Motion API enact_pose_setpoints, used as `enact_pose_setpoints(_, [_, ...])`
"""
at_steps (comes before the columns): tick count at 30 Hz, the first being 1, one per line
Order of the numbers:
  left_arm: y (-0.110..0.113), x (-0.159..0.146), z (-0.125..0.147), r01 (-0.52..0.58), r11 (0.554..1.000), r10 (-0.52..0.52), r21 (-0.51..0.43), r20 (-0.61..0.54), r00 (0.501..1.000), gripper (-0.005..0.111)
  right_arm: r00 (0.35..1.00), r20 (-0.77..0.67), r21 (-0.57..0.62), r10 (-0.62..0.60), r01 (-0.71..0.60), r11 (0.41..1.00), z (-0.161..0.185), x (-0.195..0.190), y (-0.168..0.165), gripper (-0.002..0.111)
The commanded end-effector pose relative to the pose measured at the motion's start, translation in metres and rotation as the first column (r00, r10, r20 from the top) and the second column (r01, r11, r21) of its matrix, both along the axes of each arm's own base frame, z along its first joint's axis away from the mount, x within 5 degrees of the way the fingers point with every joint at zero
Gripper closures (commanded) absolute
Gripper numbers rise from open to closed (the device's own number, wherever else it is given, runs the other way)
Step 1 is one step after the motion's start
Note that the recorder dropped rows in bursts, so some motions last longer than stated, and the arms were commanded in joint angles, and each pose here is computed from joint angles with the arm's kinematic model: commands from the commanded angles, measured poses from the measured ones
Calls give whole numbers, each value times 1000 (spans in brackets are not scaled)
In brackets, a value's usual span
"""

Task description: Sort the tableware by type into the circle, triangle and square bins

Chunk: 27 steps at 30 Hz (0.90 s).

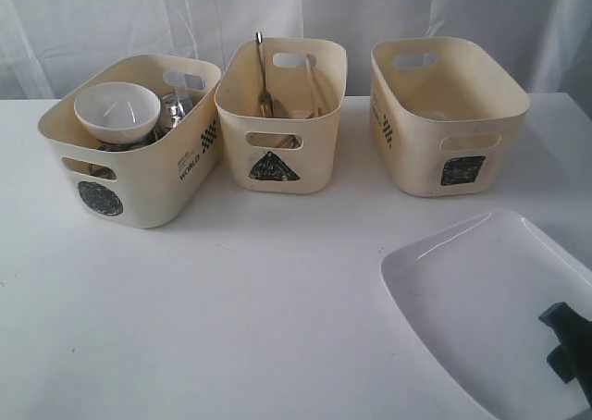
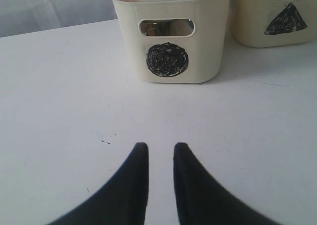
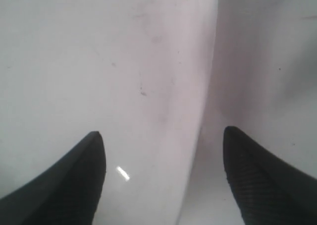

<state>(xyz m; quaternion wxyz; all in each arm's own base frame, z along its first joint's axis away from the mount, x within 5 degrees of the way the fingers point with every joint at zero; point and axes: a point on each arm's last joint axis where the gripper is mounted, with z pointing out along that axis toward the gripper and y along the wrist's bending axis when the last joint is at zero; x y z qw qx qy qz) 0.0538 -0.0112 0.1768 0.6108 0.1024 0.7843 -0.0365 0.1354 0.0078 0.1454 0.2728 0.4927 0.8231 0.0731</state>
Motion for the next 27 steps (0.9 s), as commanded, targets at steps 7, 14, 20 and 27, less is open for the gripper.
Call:
enact_pose_setpoints(7, [0, 0, -1, -4, 1000, 4, -8, -4, 1000, 81, 999, -50, -2, 8, -8, 1000, -6, 11, 2, 45])
enact_pose_setpoints(14, [0, 0, -1, -4, 1000, 4, -8, -4, 1000, 81, 996, -81, 21, 34, -32, 999, -14, 14, 7, 69])
enact_pose_setpoints(20, [0, 0, -1, -4, 1000, 4, -8, -4, 1000, 81, 994, -103, 29, 43, -40, 999, -19, 15, 8, 97])
enact_pose_setpoints(27, [0, 0, -1, -4, 1000, 4, -8, -4, 1000, 81, 986, -116, -2, 116, -117, 993, -19, 16, 9, 106])
